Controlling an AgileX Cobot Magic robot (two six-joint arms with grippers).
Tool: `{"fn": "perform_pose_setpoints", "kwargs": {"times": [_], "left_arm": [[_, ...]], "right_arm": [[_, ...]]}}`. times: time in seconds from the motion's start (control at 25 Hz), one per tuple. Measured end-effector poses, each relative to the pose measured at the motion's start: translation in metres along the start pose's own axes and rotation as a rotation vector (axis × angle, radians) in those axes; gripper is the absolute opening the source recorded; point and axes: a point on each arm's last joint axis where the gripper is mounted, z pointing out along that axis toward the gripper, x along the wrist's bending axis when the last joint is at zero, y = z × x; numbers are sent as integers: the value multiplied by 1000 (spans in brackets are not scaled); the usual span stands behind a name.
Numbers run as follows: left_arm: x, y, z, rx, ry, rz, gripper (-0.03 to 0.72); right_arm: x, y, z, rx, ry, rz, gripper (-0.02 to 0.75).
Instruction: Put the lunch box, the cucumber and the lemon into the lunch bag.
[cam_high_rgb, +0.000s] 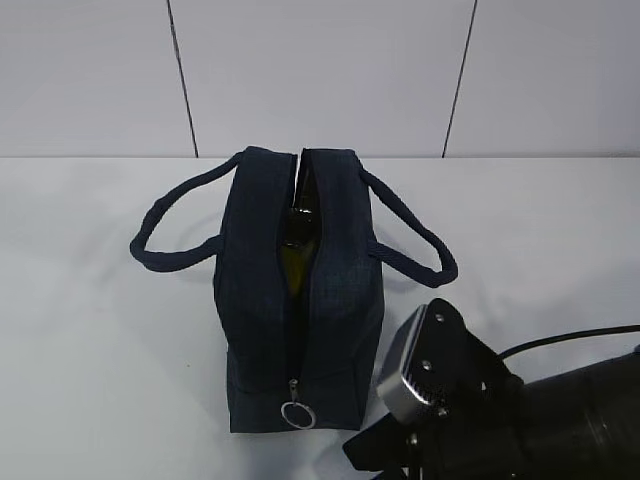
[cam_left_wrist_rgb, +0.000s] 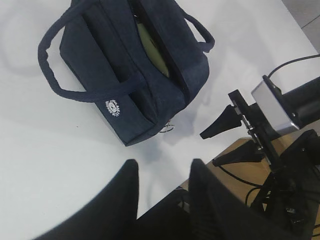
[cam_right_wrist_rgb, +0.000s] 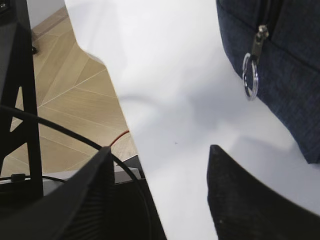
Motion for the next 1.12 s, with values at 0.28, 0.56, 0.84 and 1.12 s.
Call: {"fn": "perform_pose_setpoints", "kwargs": {"times": [0.28, 0.56, 0.84, 1.12], "left_arm": [[0, 0, 0, 0, 0, 0, 244], [0, 0, 0, 0, 0, 0, 244], [0, 0, 0, 0, 0, 0, 244], [0, 0, 0, 0, 0, 0, 244]], "right_arm": [[-11, 10, 13, 2, 0, -1, 428], [-19, 17, 22, 0, 0, -4, 428], [-25, 12, 31, 32, 1, 20, 428], [-27, 15, 33, 27, -6, 14, 428]]}}
